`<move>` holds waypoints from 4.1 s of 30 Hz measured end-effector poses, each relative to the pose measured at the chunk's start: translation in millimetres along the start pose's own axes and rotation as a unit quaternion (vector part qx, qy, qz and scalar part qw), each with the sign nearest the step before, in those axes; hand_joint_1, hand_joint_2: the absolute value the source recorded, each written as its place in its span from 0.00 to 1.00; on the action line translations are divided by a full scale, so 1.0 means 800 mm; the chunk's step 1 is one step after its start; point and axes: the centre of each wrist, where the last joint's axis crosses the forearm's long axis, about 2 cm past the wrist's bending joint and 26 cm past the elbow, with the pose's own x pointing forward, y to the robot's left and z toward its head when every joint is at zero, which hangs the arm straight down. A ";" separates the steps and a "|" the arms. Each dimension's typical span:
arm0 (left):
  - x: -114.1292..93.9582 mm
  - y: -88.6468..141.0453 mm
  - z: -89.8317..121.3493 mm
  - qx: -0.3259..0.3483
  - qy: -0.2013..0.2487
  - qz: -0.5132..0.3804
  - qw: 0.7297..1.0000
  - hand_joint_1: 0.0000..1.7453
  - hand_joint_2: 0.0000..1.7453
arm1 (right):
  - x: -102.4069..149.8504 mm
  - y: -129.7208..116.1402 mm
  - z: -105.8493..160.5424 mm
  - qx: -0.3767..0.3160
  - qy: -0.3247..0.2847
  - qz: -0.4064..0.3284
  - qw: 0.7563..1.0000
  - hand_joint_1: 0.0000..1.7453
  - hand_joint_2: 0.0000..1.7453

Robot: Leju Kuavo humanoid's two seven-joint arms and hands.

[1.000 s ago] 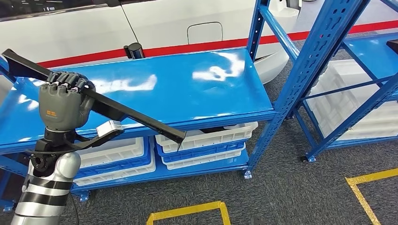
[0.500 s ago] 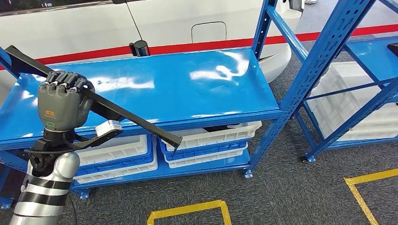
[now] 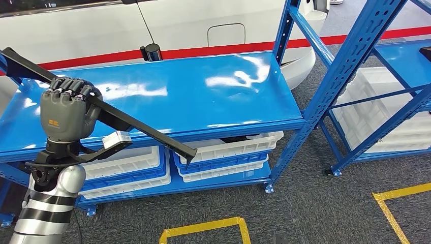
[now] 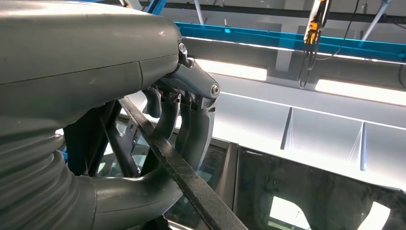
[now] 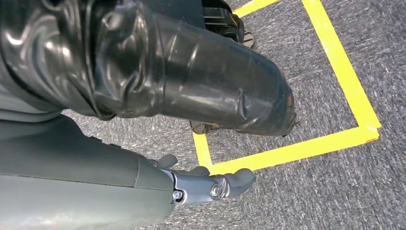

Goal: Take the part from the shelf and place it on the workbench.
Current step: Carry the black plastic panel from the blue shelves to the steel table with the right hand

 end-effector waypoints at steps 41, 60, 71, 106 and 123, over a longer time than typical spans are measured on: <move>0.000 0.003 -0.002 0.000 -0.023 -0.014 1.000 1.00 1.00 | 0.000 -0.001 0.000 -0.001 0.003 -0.006 1.000 0.00 0.00; -0.001 0.004 -0.003 0.000 -0.028 -0.016 0.999 1.00 1.00 | -0.001 -0.001 0.000 -0.002 0.003 -0.006 1.000 0.00 0.00; -0.001 0.003 -0.003 -0.002 -0.028 -0.016 0.999 1.00 1.00 | -0.001 -0.002 0.000 -0.004 0.003 -0.010 1.000 0.00 0.00; 0.004 0.002 -0.007 -0.004 -0.035 -0.001 0.999 1.00 1.00 | 0.001 -0.004 -0.001 -0.005 0.003 -0.012 1.000 0.00 0.00; 0.004 0.002 -0.007 -0.009 -0.037 0.000 0.999 1.00 1.00 | 0.000 -0.004 -0.001 -0.006 0.003 -0.014 1.000 0.00 0.00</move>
